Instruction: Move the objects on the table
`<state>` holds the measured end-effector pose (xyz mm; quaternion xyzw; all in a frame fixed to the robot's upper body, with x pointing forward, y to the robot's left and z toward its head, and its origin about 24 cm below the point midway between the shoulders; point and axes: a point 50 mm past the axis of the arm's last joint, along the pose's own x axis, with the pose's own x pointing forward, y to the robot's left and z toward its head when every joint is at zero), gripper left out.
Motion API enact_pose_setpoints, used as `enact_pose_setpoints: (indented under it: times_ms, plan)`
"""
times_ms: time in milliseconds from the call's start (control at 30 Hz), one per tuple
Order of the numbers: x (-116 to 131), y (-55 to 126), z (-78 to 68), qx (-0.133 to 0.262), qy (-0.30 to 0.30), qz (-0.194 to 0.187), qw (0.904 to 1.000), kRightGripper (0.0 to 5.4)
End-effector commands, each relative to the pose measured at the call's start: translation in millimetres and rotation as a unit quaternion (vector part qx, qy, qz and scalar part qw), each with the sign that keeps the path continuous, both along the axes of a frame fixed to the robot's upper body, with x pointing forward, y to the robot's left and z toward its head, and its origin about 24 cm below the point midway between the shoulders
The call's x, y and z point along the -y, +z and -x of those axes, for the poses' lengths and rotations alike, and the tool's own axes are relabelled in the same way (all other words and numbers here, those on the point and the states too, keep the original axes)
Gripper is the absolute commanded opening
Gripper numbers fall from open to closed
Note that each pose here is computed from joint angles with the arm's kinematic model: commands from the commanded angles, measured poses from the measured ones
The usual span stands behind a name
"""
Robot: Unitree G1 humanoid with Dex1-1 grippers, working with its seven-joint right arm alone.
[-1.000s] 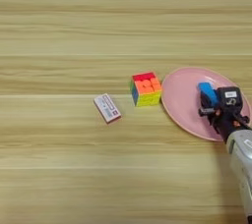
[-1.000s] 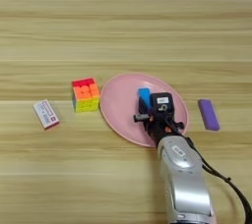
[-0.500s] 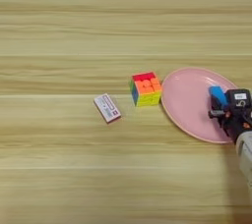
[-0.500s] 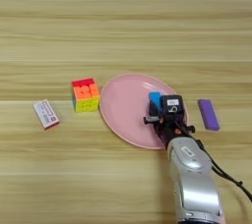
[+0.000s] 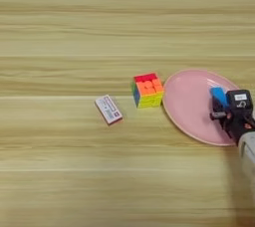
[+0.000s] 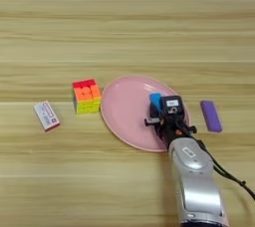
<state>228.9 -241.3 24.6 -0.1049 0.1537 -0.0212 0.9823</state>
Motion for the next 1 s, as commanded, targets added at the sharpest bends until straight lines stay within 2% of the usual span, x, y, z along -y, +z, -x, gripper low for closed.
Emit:
enact_pose_setpoints:
  times_ms: [33,433,700,867,1000]
  plan:
    - [2.4,17.7,-8.9,0.034,0.007,0.018,0.9992,2.16]
    - [1.1,21.4,-9.3,0.047,0.009,0.009,0.9988,3.58]
    - [-4.1,36.2,-11.8,0.103,0.016,-0.007,0.9945,4.62]
    - [-7.0,40.8,-12.1,0.119,0.022,-0.011,0.9926,5.22]
    - [-8.8,43.9,-12.4,0.126,0.028,-0.012,0.9915,5.37]
